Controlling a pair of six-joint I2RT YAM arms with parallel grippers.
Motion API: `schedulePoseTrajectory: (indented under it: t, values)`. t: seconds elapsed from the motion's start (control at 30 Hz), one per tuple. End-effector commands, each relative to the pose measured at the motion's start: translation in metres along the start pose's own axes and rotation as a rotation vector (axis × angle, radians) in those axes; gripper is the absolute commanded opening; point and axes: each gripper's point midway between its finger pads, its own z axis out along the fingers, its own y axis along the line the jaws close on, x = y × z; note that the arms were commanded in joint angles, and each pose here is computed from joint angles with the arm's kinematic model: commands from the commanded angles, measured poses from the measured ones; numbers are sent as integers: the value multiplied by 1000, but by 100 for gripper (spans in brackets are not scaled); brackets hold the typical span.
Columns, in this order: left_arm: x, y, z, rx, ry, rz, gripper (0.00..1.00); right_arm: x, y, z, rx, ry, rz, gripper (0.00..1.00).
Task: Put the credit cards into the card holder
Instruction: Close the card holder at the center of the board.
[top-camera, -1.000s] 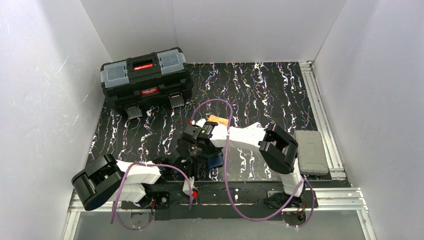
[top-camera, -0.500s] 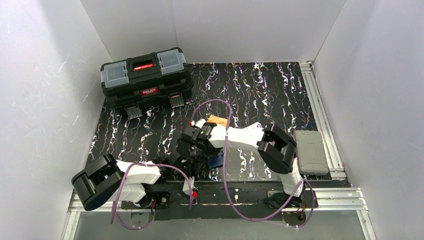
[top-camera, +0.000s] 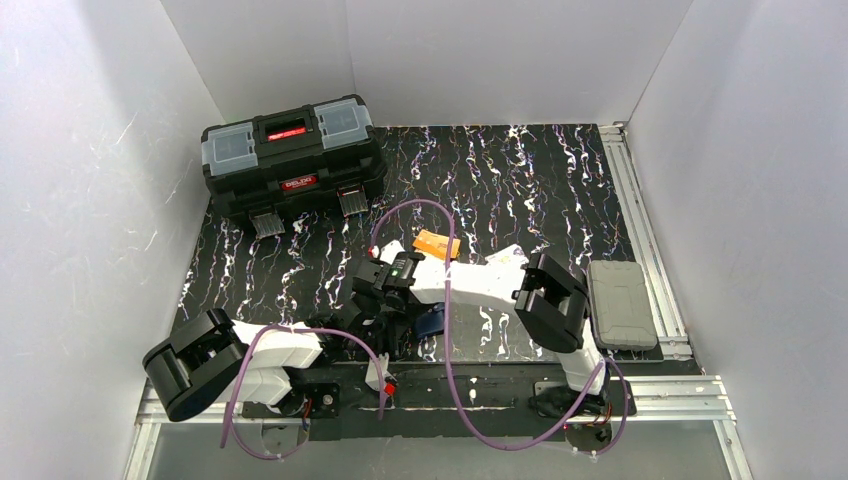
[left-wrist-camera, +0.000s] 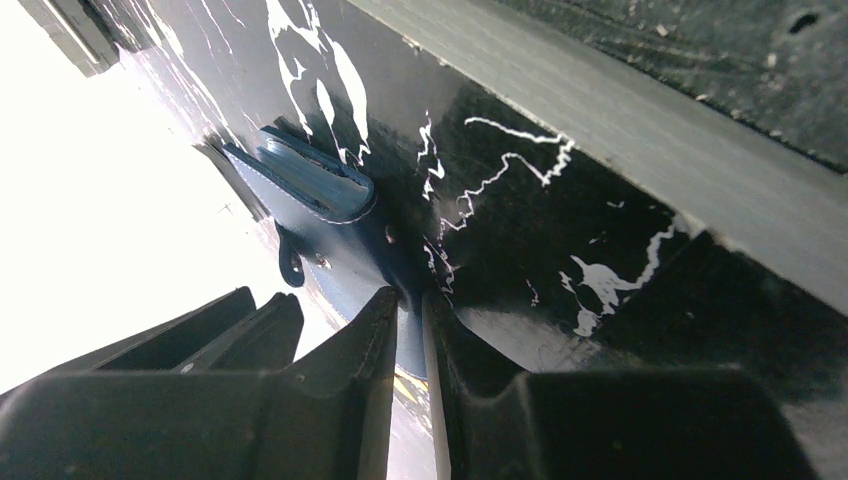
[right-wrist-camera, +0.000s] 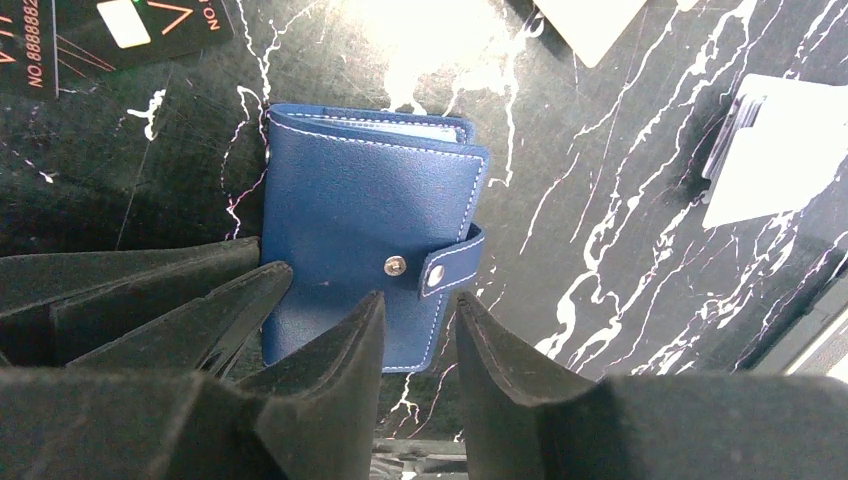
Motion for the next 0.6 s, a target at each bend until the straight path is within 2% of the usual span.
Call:
schedulePoseTrajectory:
  t: [0.0,0.13,0.37,0.57]
  values:
    - [-52,-76,-2,261,-190,37,16,-2,1,4,23,7,-20,40]
    - [-52,-74,-1,256,-190,38,16,3,4,10,24,30,-34,40]
    - [-53,-74,-1,256,-195,38,16,2,1,10,36,18,-25,33]
    - [-53,-73,-1,255,-196,37,16,3,-2,11,38,23,-17,19]
